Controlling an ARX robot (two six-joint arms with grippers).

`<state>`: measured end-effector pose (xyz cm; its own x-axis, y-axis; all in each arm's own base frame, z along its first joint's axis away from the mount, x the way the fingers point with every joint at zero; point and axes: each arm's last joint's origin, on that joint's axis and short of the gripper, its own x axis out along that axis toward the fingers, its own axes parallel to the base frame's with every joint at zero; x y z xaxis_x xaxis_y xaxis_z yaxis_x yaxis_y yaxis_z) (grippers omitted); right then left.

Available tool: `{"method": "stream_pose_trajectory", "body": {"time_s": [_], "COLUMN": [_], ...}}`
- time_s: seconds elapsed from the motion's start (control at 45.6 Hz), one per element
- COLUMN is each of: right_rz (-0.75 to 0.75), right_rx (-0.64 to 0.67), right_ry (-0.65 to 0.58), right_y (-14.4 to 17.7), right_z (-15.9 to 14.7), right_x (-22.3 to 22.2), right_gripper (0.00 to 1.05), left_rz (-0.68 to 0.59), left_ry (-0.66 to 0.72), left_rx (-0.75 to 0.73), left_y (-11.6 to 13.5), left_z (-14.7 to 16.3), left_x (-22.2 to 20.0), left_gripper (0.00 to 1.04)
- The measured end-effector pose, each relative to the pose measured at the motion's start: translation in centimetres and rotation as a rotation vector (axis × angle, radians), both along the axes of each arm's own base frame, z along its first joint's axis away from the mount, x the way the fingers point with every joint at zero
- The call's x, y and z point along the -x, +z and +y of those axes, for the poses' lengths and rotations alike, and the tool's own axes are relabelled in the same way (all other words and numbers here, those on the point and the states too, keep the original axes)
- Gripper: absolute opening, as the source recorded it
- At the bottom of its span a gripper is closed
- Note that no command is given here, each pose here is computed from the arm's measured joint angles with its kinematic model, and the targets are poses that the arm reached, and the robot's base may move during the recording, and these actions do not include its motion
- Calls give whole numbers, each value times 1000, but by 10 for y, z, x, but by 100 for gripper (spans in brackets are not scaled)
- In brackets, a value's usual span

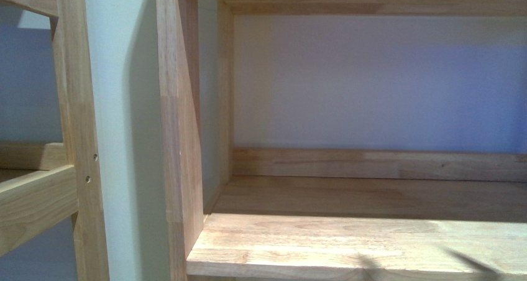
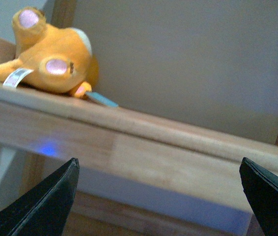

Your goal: Put away toys

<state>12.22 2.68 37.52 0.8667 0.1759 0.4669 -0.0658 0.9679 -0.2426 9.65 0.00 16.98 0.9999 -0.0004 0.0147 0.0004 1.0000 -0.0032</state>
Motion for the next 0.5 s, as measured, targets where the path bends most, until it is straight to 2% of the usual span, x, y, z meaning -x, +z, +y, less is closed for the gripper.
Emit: {"method": "stream_pose_trajectory", "body": {"time_s": [0.132, 0.219, 0.285, 0.351, 0.504], "right_rz": [71, 272, 396, 472, 512], "right_rx": [-51, -150, -172, -172, -201], "right_ry": [2, -92, -117, -99, -134], "right_y": [-42, -54, -68, -84, -113], "right_z": [-10, -14, -16, -19, -26], "right_x": [14, 20, 24, 25, 24], "right_gripper": [98, 86, 77, 69, 47], "left_rz": [0, 0, 0, 0, 0], "left_ry": [0, 0, 0, 0, 0], "left_rx": [0, 0, 0, 0, 0], "left_y": [0, 0, 0, 0, 0], "left_z": [0, 0, 0, 0, 0], "left_x": [0, 0, 0, 0, 0], "left_gripper": [99, 99, 99, 99, 99]}}
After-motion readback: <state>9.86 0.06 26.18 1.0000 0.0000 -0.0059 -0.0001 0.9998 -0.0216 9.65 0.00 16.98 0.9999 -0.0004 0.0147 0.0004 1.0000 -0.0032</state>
